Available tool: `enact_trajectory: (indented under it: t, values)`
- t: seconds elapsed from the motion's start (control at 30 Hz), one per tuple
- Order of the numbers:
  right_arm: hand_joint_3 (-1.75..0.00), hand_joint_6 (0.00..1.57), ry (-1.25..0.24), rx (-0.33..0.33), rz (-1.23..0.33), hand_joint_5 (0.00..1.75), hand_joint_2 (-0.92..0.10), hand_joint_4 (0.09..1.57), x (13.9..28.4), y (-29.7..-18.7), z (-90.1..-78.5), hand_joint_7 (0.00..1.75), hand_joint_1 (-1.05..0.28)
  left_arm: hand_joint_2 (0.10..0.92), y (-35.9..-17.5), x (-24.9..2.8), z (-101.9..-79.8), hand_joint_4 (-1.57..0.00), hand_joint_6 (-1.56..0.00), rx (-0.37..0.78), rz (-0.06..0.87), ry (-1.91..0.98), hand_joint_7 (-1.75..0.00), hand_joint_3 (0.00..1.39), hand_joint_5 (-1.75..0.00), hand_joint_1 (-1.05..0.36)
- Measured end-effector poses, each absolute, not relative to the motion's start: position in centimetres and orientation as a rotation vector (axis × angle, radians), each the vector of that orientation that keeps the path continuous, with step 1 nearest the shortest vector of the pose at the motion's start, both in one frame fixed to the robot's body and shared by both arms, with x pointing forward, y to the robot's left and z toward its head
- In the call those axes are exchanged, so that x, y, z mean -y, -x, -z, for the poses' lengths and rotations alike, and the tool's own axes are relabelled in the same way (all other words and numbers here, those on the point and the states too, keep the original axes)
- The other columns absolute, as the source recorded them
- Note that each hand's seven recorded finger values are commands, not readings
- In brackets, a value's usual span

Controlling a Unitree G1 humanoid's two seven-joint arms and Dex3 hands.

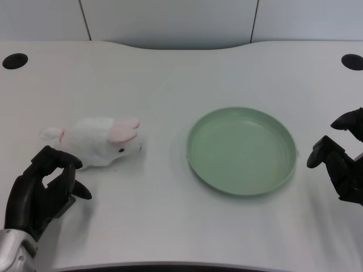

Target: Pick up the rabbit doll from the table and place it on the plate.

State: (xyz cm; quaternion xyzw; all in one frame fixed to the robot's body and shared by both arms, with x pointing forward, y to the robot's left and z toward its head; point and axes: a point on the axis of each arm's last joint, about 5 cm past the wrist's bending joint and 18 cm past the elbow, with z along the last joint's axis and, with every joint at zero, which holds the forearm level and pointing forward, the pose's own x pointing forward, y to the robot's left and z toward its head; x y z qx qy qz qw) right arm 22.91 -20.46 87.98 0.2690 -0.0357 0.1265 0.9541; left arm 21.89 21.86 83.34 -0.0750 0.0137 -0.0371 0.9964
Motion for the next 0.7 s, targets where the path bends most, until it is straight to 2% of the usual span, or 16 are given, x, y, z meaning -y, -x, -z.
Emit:
enact_trajectory:
  t: [0.57, 0.63, 0.7]
  values:
    - [-1.71, 0.36, -0.544, 0.071, -0.26, 1.75, -0.14, 0.62, 20.41, -22.87, -87.97, 1.66, 0.06, 0.921, -21.88, -21.92, -83.35, -0.58, -0.31, -0.023, 0.086, 0.153, -1.74, 0.7, -1.75, -0.63]
    - [-1.71, 0.36, -0.547, 0.072, -0.263, 1.75, -0.14, 0.62, 20.14, -22.73, -87.93, 1.66, 0.08, 0.921, -21.83, -22.22, -83.46, -0.5, -0.3, -0.022, 0.106, 0.129, -1.57, 0.71, -1.75, -0.59]
    - [-1.71, 0.36, -0.552, 0.072, -0.268, 1.75, -0.14, 0.62, 19.88, -22.58, -87.87, 1.66, 0.08, 0.921, -21.86, -22.67, -83.77, -0.48, -0.3, -0.018, 0.125, 0.086, -1.51, 0.71, -1.75, -0.59]
